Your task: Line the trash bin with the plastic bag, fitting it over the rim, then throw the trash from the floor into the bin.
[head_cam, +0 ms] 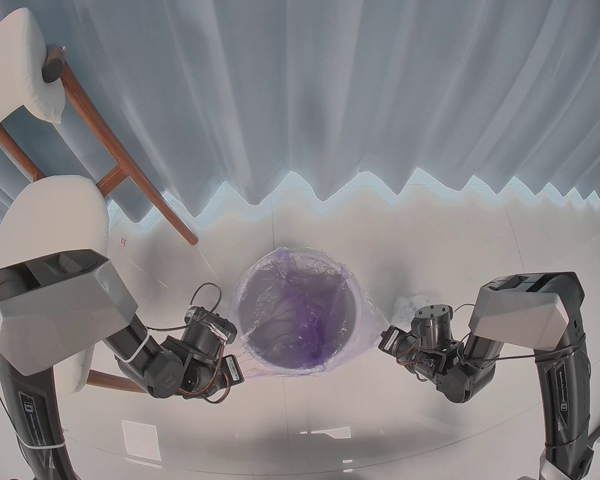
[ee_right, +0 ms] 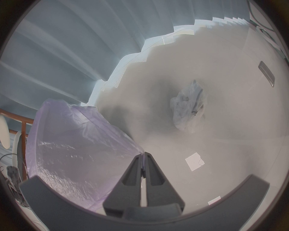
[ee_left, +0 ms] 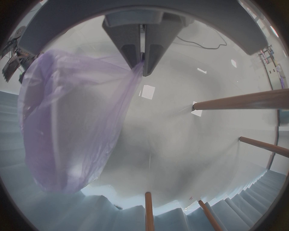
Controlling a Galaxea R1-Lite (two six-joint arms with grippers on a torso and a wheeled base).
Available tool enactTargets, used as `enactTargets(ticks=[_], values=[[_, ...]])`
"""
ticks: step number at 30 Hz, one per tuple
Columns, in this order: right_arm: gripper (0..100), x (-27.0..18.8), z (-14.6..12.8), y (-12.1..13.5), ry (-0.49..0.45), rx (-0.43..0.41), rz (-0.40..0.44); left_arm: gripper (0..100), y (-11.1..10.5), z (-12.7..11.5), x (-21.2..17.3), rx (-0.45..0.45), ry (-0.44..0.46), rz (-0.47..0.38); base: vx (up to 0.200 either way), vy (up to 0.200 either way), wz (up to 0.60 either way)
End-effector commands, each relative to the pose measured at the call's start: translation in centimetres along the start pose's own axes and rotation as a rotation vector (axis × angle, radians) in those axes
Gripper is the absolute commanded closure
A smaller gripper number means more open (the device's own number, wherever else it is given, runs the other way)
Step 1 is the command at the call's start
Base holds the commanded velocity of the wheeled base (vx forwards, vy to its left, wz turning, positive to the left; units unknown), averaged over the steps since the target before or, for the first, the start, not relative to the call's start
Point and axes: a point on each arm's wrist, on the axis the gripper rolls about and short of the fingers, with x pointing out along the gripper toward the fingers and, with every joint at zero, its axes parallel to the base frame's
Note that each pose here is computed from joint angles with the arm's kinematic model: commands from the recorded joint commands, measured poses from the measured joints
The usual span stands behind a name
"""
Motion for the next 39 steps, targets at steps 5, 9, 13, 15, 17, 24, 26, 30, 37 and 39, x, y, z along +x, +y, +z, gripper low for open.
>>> enactTargets(ticks=[5, 9, 13, 15, 17, 24, 26, 30, 37, 39], values=[[100, 1.4, 0.3, 1.1, 0.005, -0.006, 0.008, 100, 0.2, -0.6, 0.8, 0.016, 0.038, 0.058, 0.0, 0.0, 0.0], [100, 1.3, -0.2, 1.0, 0.03, -0.011, -0.007, 100, 0.3, -0.7, 0.9, 0.015, 0.043, 0.066, 0.0, 0.0, 0.0], [100, 1.3, -0.2, 1.0, 0.032, -0.01, -0.01, 100, 0.2, -0.6, 0.8, 0.015, 0.039, 0.061, 0.0, 0.0, 0.0], [100, 1.2, -0.1, 1.1, 0.03, -0.009, -0.008, 0, 0.1, -0.7, 0.7, 0.018, 0.037, 0.058, 0.0, 0.0, 0.0], [0, 1.1, -0.1, 1.0, 0.032, -0.008, -0.01, 0, 0.1, -0.7, 0.6, 0.019, 0.034, 0.056, 0.0, 0.0, 0.0], [0, -1.7, 1.0, 1.7, 0.021, 0.076, 0.001, 0, -0.2, -0.4, -1.2, 0.011, -0.013, 0.036, 0.0, 0.0, 0.0], [0, -3.9, 1.2, 1.6, 0.032, 0.113, -0.011, 0, 0.3, -0.4, -3.2, 0.014, -0.029, 0.022, 0.0, 0.0, 0.0], [0, -6.8, 2.1, 1.6, 0.026, 0.118, -0.012, 0, 1.3, -0.8, -5.9, 0.017, -0.044, 0.004, 0.0, 0.0, 0.0], [0, -13.4, 3.7, 1.5, -0.011, 0.171, 0.013, 0, 4.1, -2.0, -13.7, 0.005, -0.138, -0.115, 0.0, 0.0, 0.0], [0, -15.0, 4.0, 2.0, -0.026, 0.2, 0.042, 0, 5.2, -2.0, -15.5, -0.019, -0.186, -0.143, 0.0, 0.0, 0.0]])
